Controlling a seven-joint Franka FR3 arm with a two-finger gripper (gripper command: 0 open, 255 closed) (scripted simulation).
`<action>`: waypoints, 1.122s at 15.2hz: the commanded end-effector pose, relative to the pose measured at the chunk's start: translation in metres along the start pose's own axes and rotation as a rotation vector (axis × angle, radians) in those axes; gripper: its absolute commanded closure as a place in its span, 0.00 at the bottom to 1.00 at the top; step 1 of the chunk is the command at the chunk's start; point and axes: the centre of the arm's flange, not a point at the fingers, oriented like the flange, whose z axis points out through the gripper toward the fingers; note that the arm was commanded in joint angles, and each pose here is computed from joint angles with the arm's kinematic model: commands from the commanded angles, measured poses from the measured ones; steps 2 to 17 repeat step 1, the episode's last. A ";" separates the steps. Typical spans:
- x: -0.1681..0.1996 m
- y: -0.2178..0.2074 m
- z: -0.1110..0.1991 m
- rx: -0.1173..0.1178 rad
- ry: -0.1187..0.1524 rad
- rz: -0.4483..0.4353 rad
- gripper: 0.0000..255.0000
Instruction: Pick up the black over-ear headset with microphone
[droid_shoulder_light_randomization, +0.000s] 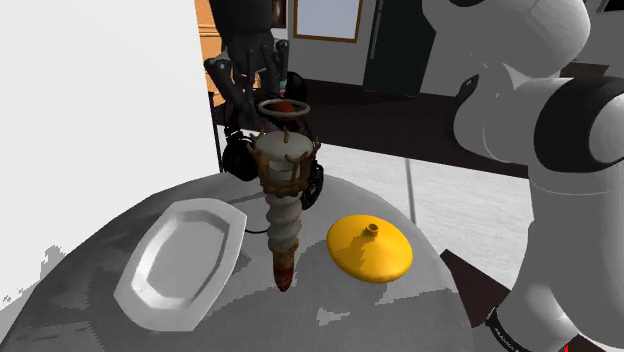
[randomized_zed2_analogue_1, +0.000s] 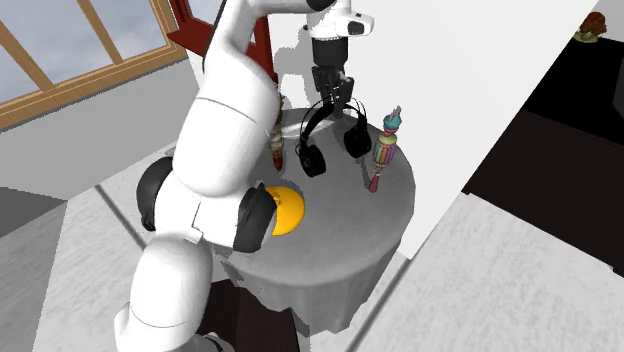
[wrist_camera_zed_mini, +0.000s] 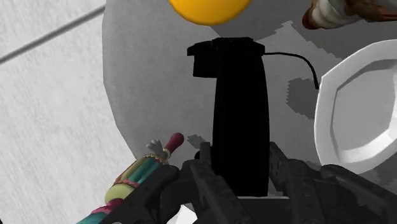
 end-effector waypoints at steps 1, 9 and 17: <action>0.000 0.001 -0.002 0.000 -0.001 0.001 1.00; 0.000 0.001 -0.002 0.000 -0.001 0.001 1.00; 0.000 0.001 -0.002 0.000 -0.001 0.001 1.00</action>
